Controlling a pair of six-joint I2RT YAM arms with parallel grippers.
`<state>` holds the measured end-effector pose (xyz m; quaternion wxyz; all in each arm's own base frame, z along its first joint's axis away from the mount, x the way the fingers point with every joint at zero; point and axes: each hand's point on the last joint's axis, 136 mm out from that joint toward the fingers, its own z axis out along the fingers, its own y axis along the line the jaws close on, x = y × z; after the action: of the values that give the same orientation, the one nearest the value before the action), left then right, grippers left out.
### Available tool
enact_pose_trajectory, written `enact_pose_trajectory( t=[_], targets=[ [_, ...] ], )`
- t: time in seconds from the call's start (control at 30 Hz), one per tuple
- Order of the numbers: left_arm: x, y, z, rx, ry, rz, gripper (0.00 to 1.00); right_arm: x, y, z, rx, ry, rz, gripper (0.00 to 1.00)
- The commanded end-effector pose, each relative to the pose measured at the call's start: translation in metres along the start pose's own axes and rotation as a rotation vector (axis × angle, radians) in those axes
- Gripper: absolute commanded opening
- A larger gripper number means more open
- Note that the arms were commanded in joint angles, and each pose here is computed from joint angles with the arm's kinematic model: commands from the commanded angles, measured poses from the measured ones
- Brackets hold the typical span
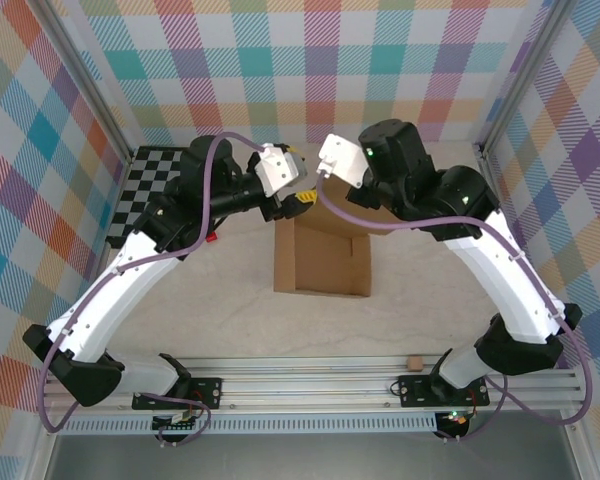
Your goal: Fold the paper box
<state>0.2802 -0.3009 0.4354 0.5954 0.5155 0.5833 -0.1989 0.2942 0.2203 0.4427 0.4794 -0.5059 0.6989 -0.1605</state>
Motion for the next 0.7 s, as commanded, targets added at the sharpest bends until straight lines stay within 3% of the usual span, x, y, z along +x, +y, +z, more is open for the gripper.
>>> enact_pose_trajectory(
  t=[0.0, 0.3, 0.5, 0.67],
  targets=[
    [-0.004, -0.009, 0.001, 0.021, -0.001, -0.061, 0.64, -0.008, -0.01, -0.01, 0.056, -0.045, 0.039, 0.04],
    [0.038, -0.009, 0.037, -0.012, 0.112, -0.16, 0.56, -0.019, 0.005, -0.008, 0.027, -0.07, 0.03, 0.05],
    [0.051, 0.001, 0.047, -0.071, 0.145, -0.158, 0.43, -0.023, 0.017, -0.01, -0.015, -0.099, 0.043, 0.05],
    [0.051, -0.007, 0.041, -0.033, 0.129, -0.115, 0.48, -0.017, 0.024, -0.013, -0.026, -0.122, 0.04, 0.05]
  ],
)
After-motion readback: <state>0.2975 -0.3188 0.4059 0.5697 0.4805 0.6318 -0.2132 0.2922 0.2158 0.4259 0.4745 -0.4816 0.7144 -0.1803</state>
